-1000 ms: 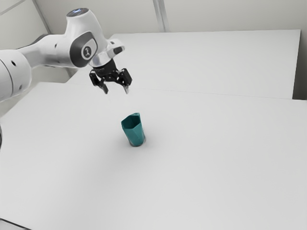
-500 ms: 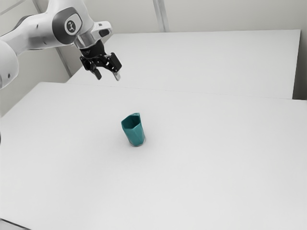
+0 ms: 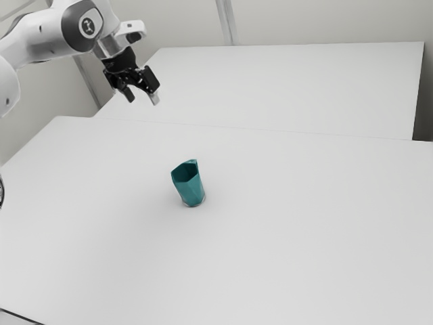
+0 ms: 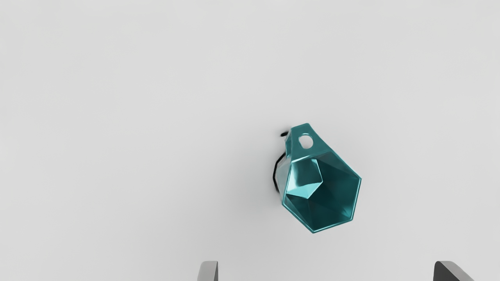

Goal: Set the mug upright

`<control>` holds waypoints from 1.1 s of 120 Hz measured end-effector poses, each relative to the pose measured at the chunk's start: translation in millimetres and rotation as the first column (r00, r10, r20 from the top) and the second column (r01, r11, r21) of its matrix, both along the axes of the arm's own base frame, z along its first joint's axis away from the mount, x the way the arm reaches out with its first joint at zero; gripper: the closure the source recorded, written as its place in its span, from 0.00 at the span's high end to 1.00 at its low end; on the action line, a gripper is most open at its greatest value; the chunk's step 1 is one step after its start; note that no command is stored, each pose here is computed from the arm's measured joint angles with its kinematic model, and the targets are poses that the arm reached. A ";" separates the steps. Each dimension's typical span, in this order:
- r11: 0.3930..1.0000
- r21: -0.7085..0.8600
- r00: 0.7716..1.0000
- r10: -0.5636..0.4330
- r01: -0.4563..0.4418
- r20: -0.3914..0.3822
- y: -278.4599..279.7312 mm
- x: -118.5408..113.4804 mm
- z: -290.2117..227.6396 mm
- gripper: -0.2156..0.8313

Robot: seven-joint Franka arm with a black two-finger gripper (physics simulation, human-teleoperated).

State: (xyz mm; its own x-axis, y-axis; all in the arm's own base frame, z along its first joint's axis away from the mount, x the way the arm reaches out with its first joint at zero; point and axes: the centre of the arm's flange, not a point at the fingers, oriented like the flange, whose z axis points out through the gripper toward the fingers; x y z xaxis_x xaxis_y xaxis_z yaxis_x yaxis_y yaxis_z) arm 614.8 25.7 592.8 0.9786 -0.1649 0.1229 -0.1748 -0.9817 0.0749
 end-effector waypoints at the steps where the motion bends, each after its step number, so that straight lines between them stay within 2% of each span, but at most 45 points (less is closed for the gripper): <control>1: 1.000 -0.001 1.000 -0.002 0.002 0.005 -0.7 0.5 2.9 0.79; 16: 1.000 0.012 1.000 -0.001 0.000 0.024 10.4 -1.9 28.5 0.79; 30: 0.996 0.083 1.000 0.022 -0.022 -0.003 22.2 -7.4 42.2 0.79; 67: 0.990 0.131 0.995 0.065 -0.054 -0.078 28.4 -15.7 38.7 0.79; 132: 0.987 0.135 0.990 0.097 -0.084 -0.099 28.7 -18.0 36.8 0.79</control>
State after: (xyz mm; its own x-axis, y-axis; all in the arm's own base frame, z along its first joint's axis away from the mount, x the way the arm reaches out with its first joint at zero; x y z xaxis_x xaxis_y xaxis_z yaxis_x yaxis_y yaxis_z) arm 596.8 54.3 629.6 0.9966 -0.0829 0.0022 -0.0827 -0.9957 -0.0411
